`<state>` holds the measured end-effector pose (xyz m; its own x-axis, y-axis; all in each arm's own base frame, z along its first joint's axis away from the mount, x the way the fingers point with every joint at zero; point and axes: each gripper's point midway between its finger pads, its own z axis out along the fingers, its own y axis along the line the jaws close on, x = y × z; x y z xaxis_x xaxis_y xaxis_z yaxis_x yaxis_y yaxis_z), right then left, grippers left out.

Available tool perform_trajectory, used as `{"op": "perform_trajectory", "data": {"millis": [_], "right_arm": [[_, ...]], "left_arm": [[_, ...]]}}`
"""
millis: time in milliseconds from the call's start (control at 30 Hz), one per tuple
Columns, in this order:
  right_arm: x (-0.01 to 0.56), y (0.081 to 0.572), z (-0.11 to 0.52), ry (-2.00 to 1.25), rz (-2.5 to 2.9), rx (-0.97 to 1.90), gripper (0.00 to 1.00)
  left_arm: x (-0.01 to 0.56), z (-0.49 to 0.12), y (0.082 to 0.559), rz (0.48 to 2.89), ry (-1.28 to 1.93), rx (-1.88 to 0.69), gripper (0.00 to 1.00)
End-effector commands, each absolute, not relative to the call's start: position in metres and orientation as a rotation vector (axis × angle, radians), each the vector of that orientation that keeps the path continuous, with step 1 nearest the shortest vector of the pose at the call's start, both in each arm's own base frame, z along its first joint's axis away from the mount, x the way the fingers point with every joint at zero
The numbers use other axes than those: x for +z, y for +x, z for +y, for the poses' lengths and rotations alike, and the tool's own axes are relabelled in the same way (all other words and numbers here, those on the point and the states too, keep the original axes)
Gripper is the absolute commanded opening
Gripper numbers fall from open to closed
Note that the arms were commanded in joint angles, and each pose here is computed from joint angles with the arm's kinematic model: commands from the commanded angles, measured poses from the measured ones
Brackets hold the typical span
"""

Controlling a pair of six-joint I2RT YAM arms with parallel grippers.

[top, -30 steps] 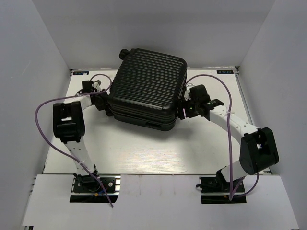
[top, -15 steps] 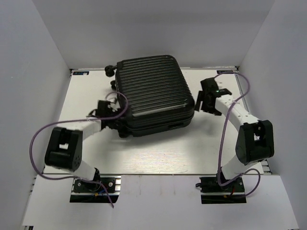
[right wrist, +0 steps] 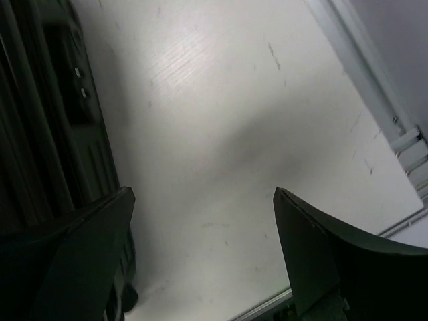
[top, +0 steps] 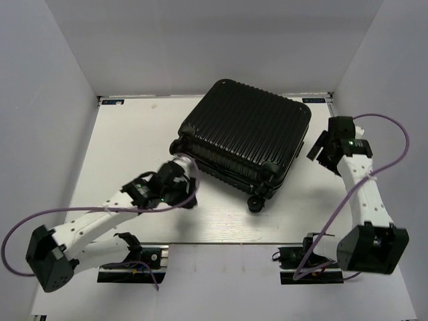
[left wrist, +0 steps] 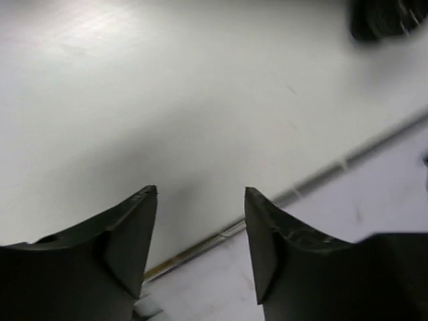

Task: Pack the luggage

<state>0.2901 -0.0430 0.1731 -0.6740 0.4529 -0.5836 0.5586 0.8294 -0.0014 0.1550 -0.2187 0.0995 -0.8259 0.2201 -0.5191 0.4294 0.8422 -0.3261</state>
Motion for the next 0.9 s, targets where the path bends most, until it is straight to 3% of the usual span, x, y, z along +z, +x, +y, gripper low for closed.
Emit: {"op": "perform_trajectory", "data": {"millis": [0,67,200,233,367,600,733,867], "right_arm": [[0.156,0.252,-0.019,0.706,2.522,-0.074,0.90],[0.145,0.240,-0.006,0.646,2.570,0.012,0.90],[0.142,0.236,0.018,0.514,2.594,0.182,0.82],[0.143,0.236,0.017,0.482,2.593,0.183,0.81],[0.156,0.234,0.017,0.466,2.569,0.180,0.81],[0.142,0.197,0.027,0.516,2.644,0.239,0.81],[0.138,0.183,0.044,0.460,2.664,0.364,0.81],[0.148,0.171,0.053,0.357,2.637,0.420,0.81]], "left_arm": [[0.137,-0.138,0.190,2.468,0.149,-0.209,0.67],[0.144,-0.115,0.203,2.430,0.074,-0.136,0.72],[0.149,-0.101,0.215,2.406,0.038,-0.165,0.97],[0.150,-0.103,0.221,2.383,0.047,-0.174,1.00],[0.160,-0.107,0.241,2.311,0.179,-0.200,1.00],[0.244,-0.143,0.291,2.078,0.460,-0.395,1.00],[0.256,-0.151,0.315,2.054,0.632,-0.381,1.00],[0.231,-0.157,0.332,2.166,0.729,-0.396,1.00]]}}
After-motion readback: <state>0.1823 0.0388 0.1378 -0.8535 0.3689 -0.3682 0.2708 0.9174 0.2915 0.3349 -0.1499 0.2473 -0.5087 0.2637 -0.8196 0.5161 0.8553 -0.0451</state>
